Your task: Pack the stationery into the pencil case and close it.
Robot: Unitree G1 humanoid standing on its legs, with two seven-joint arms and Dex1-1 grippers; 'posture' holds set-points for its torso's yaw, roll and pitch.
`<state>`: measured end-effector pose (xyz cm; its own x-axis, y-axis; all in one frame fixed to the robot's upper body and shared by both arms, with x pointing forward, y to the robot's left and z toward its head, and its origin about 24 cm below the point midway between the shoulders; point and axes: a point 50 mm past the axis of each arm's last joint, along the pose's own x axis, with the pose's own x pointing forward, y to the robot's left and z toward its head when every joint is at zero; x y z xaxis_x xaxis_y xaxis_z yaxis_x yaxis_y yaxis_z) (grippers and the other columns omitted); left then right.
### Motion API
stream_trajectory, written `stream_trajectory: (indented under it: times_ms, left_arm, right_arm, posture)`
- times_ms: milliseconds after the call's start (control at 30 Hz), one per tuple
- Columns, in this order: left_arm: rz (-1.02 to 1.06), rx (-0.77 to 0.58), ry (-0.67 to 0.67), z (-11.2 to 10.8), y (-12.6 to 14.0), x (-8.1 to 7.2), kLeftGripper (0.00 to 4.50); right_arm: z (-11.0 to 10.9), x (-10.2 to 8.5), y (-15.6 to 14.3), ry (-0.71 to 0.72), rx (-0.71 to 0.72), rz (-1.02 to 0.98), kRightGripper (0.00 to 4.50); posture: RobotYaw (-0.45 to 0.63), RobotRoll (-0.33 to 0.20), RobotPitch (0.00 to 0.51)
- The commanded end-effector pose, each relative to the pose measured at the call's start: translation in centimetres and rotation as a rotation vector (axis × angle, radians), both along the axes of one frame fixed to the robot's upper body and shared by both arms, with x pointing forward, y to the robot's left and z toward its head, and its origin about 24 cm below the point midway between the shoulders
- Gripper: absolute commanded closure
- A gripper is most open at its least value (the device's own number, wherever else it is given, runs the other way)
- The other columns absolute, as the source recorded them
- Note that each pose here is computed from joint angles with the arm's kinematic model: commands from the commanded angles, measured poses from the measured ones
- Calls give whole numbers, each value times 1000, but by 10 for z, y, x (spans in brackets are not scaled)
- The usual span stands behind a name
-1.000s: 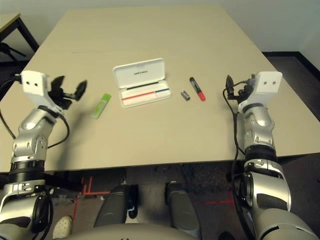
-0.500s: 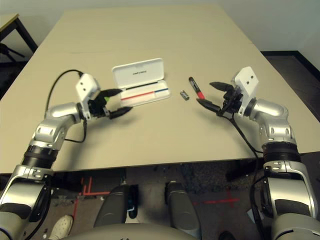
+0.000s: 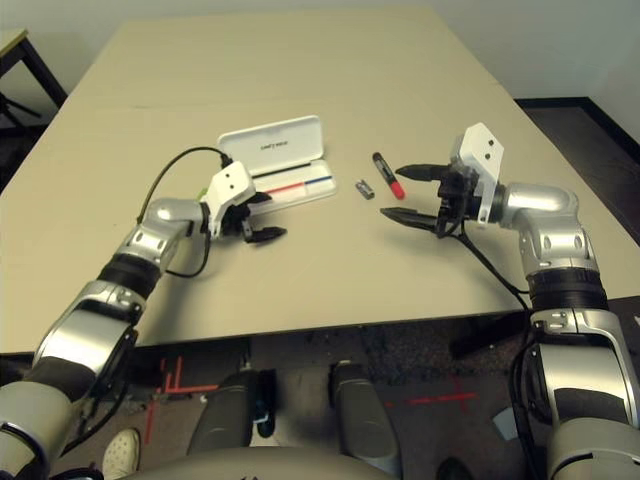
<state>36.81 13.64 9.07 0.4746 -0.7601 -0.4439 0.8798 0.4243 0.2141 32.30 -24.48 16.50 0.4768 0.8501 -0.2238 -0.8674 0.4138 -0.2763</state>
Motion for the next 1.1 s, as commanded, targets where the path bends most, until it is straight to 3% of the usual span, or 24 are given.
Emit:
stream_trajectory:
  times_ms: [33, 200, 300, 400, 633, 900, 1100]
  left_arm:
    - [15, 47, 32, -5, 2, 2, 41]
    - [12, 91, 89, -10, 4, 2, 41]
    - [14, 90, 117, -11, 5, 2, 642]
    - [-4, 98, 133, -11, 5, 0, 1634]
    - [-6, 98, 125, -7, 5, 1, 4399]
    - [-58, 72, 69, 7, 4, 2, 4457]
    - [-156, 72, 10, 20, 5, -7, 4457]
  right_arm:
    - [8, 0, 3, -24, 10, 14, 0]
    - [9, 0, 3, -32, 14, 10, 0]
    - [9, 0, 4, -34, 17, 10, 0]
    - [9, 0, 5, -35, 21, 10, 0]
    - [8, 0, 6, -39, 29, 5, 0]
    - [6, -1, 1, -35, 28, -11, 0]
    - [6, -3, -6, -23, 16, -18, 0]
  posture:
    - [-101, 0, 113]
    - [-101, 0, 113]
    - [-100, 0, 113]
    - [-99, 0, 111]
    - [-101, 0, 105]
    - [-95, 0, 107]
    - [-80, 0, 111]
